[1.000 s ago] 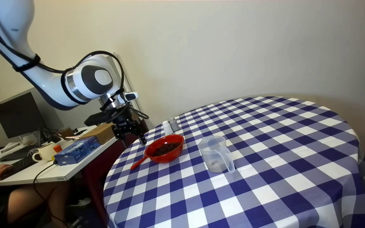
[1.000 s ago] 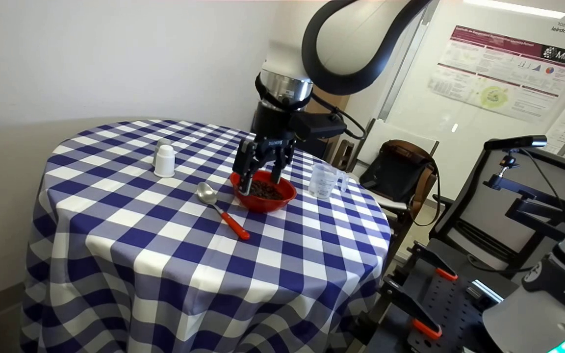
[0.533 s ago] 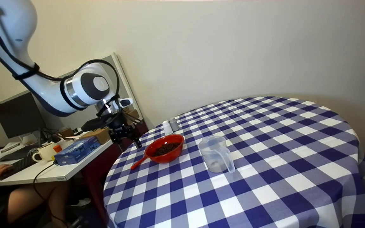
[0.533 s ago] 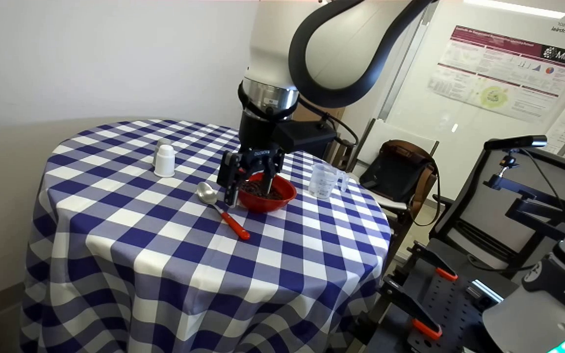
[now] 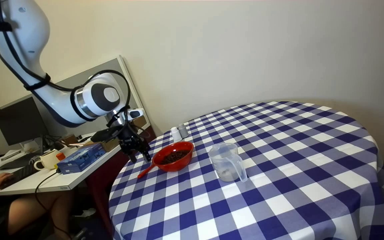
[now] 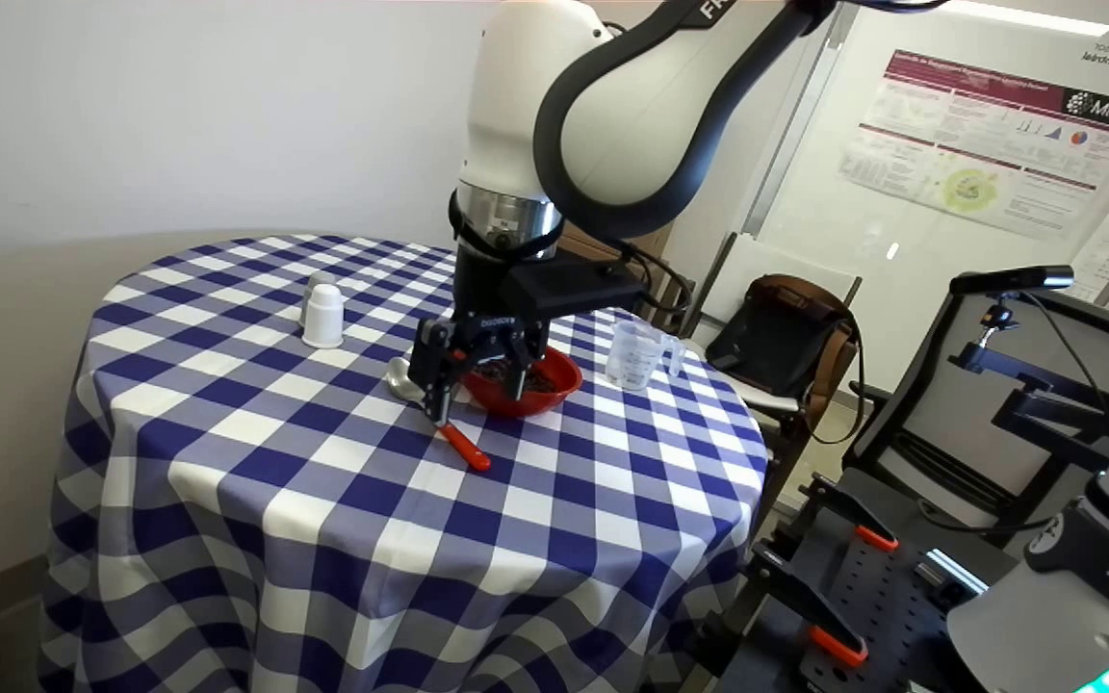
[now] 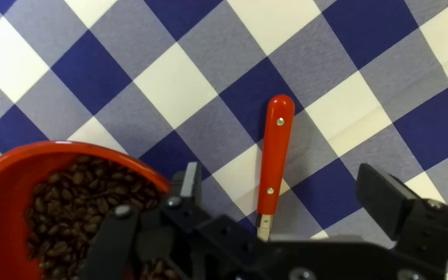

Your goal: Use the spoon on the table to scoop some of the contents in the red bowl into the clear jug then put the spoon in the red bowl

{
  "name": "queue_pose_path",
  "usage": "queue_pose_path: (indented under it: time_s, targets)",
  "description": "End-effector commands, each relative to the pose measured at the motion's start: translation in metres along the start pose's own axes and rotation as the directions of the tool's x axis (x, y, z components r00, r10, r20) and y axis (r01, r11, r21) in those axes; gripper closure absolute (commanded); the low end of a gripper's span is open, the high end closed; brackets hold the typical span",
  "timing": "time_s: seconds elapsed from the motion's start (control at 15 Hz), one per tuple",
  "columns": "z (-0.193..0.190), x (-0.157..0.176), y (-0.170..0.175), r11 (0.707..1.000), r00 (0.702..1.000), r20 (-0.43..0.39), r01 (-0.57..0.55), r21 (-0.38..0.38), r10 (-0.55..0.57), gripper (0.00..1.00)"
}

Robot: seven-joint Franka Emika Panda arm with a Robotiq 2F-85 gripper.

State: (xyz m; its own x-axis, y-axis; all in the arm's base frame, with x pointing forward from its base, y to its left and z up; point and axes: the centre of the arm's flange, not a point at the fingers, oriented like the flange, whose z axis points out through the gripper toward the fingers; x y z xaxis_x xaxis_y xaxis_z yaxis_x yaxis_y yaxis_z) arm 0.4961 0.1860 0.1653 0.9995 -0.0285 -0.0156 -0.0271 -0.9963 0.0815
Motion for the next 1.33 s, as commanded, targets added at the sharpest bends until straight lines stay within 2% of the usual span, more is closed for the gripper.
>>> queue_pose_path:
  time_s: [0.0,0.73,0.8,0.87,0.93,1.27]
  targets:
    - [0.012,0.016,-0.001,0.998,0.999,0.037,-0.032,0.046,0.030,0.00]
    - [0.037,0.017,0.010,0.995,0.995,0.101,-0.032,0.091,0.023,0.01]
    - [0.039,0.016,0.010,0.996,0.995,0.103,-0.029,0.090,0.019,0.07]
    - [0.039,0.015,0.009,0.996,0.994,0.104,-0.027,0.090,0.018,0.27]
    - [0.039,0.014,0.009,0.996,0.995,0.103,-0.026,0.090,0.016,0.32]
    - [0.036,0.014,0.009,0.995,0.995,0.098,-0.022,0.093,0.013,0.71]
